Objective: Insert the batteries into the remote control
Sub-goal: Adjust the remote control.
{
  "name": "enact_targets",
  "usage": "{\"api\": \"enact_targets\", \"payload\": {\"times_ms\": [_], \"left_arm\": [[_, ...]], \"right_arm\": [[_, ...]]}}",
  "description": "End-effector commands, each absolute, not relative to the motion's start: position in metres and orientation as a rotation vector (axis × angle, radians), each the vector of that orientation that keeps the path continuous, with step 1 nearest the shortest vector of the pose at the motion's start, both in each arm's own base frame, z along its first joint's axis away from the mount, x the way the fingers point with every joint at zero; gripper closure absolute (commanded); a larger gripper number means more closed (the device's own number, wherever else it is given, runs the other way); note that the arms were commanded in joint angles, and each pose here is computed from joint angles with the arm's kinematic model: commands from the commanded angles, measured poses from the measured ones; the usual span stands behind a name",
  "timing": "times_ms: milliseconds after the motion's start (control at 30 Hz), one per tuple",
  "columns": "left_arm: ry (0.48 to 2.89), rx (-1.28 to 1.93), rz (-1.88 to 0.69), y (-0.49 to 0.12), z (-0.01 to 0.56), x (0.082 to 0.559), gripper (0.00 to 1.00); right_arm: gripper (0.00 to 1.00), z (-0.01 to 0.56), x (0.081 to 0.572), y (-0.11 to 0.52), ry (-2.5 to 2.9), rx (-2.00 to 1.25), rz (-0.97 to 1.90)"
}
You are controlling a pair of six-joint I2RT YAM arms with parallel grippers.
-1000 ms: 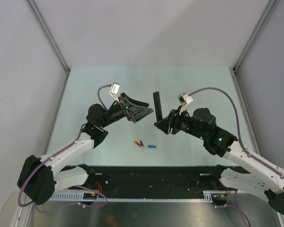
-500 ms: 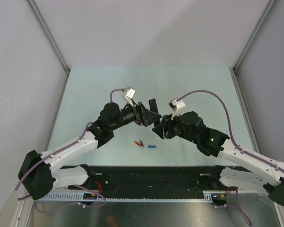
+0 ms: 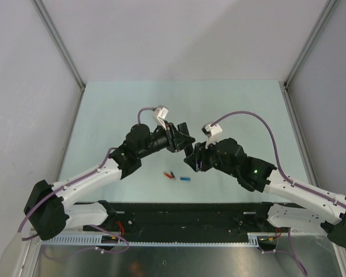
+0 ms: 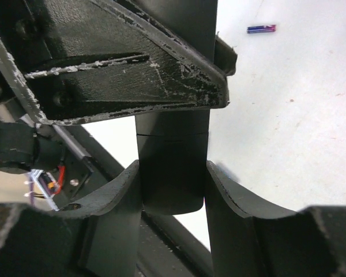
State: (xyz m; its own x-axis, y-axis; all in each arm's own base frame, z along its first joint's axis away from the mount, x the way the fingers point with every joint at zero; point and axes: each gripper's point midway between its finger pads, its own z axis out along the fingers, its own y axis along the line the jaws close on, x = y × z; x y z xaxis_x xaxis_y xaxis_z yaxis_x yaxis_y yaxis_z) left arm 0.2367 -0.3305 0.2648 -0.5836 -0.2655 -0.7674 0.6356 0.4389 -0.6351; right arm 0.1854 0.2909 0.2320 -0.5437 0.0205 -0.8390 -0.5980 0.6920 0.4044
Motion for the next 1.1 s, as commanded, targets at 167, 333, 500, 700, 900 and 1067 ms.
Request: {"api": "enact_targets", "payload": {"times_ms": [167,333,500,700,900,1067], "left_arm": [[1.755,0.335,-1.273,-0.334,0.280,0.238,1.00],[1.729,0.285,-1.231,-0.321,0.285,0.244,1.00],[1.655,0.166,-1.264,-0.294,0.297,0.257,1.00],[1.500,0.004,-1.369,-0.271,0.309,0.254,1.00],[1.346,-0.075,-1.320,-0.250,0.310,0.243,1.00],[1.315,-0.143,-1.278,-0.236,0.306,0.243,1.00]], "right_arm": [[0.34,0.263,0.191,0.289,1.922,-0.397,0.864],[0.00,0.278,0.187,0.283,1.887,-0.368,0.909],[0.00,0.283,0.184,0.274,1.885,-0.325,0.955],[0.00,0.287,0.195,0.270,1.843,-0.127,1.154],[0.00,0.276,0.208,0.278,1.821,0.020,1.432],[0.00,0.279,0.209,0.296,1.799,-0.033,1.546]]}}
